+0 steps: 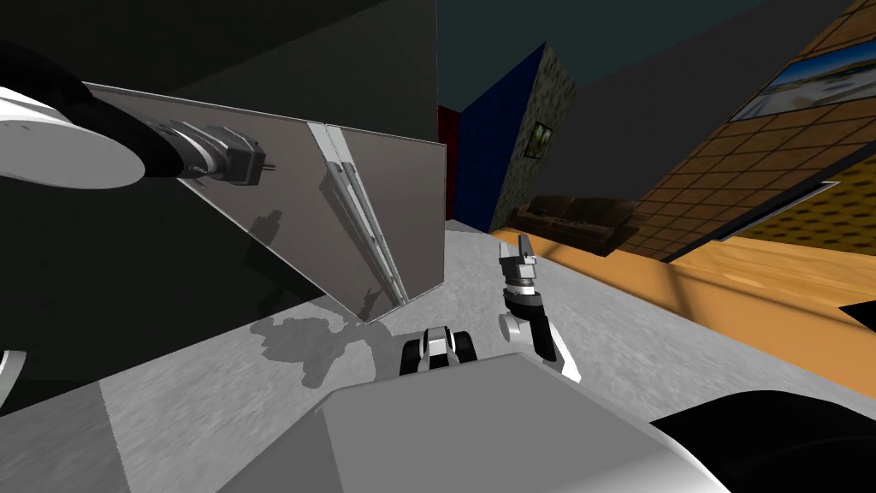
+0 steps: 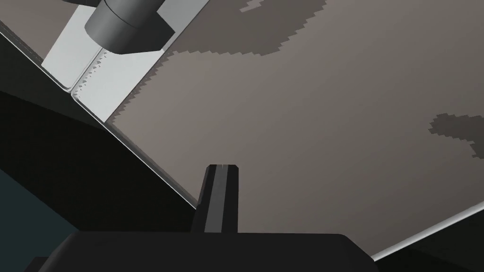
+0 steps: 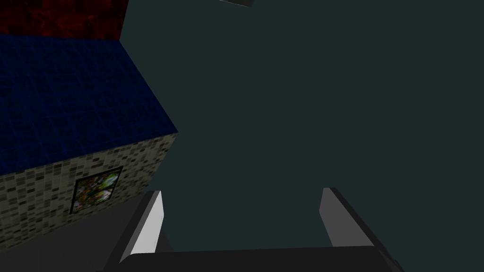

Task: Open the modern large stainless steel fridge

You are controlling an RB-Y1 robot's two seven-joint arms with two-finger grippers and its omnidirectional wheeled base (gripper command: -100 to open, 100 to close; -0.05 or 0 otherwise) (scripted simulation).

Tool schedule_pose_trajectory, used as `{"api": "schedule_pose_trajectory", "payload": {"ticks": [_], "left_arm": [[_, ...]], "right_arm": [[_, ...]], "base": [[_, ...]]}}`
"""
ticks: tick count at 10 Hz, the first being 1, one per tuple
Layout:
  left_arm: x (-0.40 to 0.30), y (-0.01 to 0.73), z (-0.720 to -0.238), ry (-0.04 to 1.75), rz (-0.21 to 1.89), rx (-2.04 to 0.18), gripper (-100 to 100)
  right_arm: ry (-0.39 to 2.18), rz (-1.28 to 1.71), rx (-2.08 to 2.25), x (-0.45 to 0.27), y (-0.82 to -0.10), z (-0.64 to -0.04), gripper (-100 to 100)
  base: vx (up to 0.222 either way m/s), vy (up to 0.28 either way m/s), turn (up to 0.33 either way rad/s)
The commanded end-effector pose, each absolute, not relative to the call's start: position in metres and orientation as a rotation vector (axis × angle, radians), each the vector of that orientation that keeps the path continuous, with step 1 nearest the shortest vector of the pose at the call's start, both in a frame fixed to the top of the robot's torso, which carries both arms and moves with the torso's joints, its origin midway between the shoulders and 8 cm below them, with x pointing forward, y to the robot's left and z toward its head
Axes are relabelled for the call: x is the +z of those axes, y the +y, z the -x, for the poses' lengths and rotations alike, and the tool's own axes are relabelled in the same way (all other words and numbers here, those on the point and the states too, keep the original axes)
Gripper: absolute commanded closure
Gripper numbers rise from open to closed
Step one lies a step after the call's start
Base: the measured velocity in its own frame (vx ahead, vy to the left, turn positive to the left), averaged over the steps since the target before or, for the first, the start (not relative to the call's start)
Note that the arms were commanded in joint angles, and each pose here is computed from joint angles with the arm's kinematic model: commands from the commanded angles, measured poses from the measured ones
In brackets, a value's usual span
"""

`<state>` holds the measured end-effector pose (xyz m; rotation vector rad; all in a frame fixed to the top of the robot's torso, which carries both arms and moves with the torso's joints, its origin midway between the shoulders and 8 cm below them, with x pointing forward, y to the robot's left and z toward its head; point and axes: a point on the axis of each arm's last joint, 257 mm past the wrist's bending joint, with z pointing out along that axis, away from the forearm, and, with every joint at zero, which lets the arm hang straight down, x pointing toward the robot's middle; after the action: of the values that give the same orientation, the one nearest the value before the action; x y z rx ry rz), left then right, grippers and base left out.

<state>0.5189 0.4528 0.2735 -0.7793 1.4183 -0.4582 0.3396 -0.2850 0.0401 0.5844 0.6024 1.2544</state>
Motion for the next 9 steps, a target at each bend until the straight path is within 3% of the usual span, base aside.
{"api": "schedule_pose_trajectory", "payload": {"ticks": [1,2,9], "left_arm": [[0.274,0.441,-0.519,1.432,0.758,-0.483,100],[0.277,0.442,-0.516,1.434,0.751,-0.461,-100],[0.287,0.451,-0.503,1.431,0.748,-0.374,-100]], "right_arm": [[0.602,-0.584,1.254,0.040,-0.285,-0.340,0],[0.602,-0.585,1.254,0.040,-0.285,-0.340,0],[0.602,-0.585,1.254,0.040,-0.285,-0.339,0]], "base": [[-0.097,0.093,-0.024],[0.105,-0.039,-0.051],[0.185,-0.113,-0.040]]}}
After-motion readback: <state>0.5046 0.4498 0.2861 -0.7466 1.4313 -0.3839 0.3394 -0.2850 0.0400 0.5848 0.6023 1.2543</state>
